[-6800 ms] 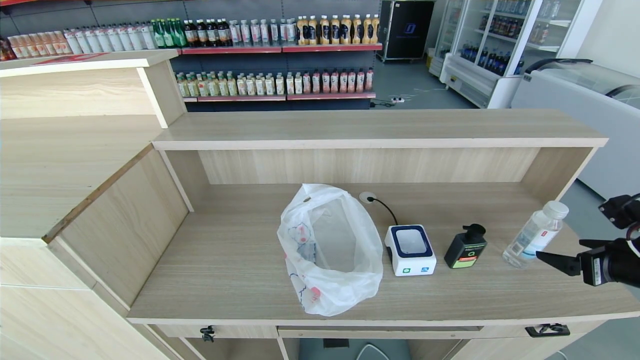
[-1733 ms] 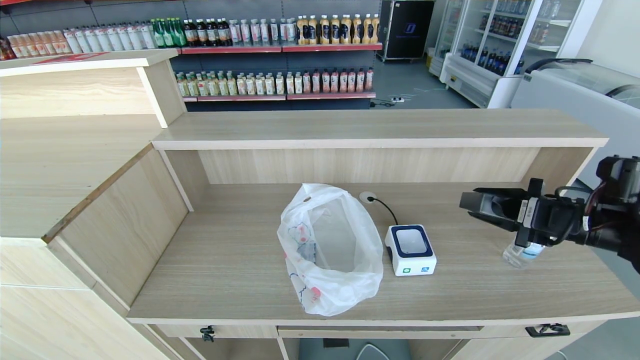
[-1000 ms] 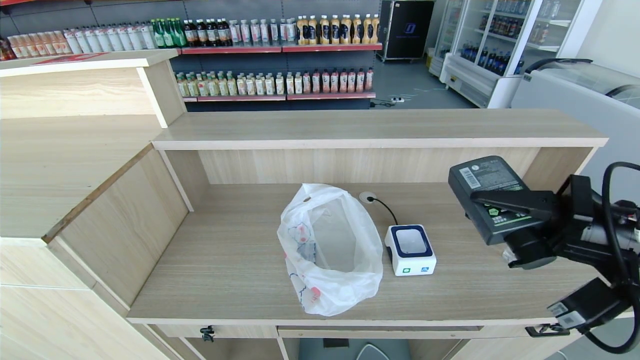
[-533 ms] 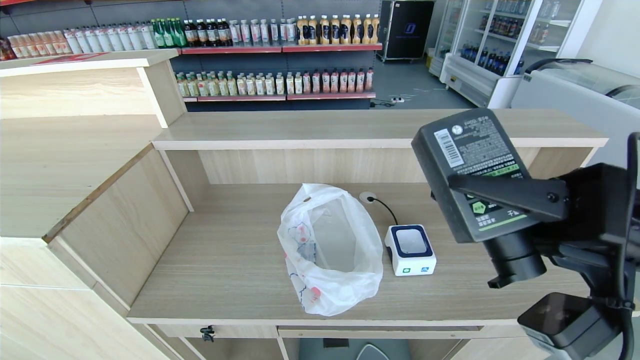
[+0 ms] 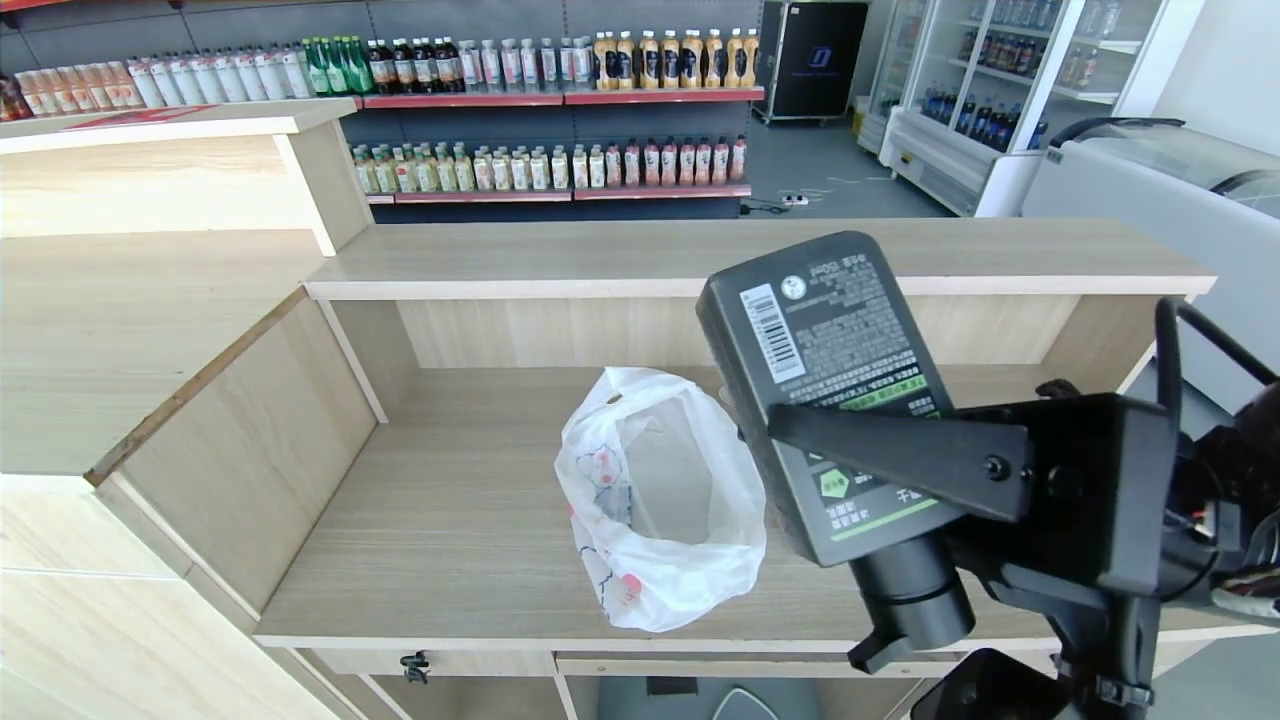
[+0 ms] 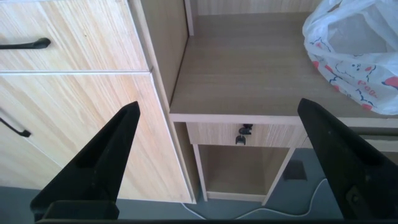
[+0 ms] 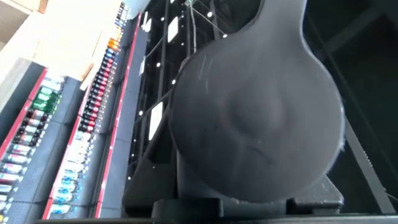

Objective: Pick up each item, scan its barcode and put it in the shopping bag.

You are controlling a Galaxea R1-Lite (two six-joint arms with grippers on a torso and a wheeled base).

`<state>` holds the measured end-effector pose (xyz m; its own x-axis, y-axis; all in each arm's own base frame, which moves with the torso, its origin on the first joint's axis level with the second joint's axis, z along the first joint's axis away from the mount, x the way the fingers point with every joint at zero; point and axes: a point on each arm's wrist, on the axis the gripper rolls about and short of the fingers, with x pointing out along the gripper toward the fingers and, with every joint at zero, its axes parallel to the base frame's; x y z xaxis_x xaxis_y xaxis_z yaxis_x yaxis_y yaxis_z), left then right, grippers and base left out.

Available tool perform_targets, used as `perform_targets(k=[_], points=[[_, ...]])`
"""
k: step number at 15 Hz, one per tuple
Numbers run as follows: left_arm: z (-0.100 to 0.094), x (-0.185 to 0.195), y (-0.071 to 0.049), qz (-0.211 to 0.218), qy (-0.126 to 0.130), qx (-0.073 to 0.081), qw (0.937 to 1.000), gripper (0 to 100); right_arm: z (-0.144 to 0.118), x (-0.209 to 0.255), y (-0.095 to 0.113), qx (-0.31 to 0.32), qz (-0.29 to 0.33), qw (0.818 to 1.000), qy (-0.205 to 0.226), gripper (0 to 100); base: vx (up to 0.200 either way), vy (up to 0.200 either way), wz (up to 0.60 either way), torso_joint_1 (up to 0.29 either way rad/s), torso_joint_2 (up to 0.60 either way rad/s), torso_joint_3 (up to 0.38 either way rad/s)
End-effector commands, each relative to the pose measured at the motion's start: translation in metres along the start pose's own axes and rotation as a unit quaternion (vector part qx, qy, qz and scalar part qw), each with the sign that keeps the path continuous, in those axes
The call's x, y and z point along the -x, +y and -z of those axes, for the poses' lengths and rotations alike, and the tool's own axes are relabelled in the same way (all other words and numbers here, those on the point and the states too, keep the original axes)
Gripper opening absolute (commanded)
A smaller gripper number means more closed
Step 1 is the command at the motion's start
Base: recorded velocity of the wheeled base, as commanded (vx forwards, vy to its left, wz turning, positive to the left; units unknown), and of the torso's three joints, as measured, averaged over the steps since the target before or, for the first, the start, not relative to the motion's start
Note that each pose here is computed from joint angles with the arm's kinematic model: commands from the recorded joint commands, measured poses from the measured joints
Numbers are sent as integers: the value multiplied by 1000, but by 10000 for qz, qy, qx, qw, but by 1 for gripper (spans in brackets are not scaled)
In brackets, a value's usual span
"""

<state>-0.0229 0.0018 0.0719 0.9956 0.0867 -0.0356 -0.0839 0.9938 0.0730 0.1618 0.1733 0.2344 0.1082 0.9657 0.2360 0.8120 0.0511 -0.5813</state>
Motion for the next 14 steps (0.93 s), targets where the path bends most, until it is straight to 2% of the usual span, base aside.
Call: perform_targets(k=[1,4,8,14], points=[[0,0,0,-3,-2,-1,10000,100,-10,-4,0,-101,15,9999,-131,0,0,0,0,0,0,0],[0,0,0,-3,-2,-1,10000,100,-16,4,-17,-18,42,10000,-75,0,0,0,0,0,0,0],[0,0,0,-3,-2,-1,10000,100,-22,9,-30,27,119,9997,-226,0,0,0,0,0,0,0],[0,0,0,-3,-2,-1,10000,100,-24,19,-38,81,94,9995,-284,0,0,0,0,0,0,0]])
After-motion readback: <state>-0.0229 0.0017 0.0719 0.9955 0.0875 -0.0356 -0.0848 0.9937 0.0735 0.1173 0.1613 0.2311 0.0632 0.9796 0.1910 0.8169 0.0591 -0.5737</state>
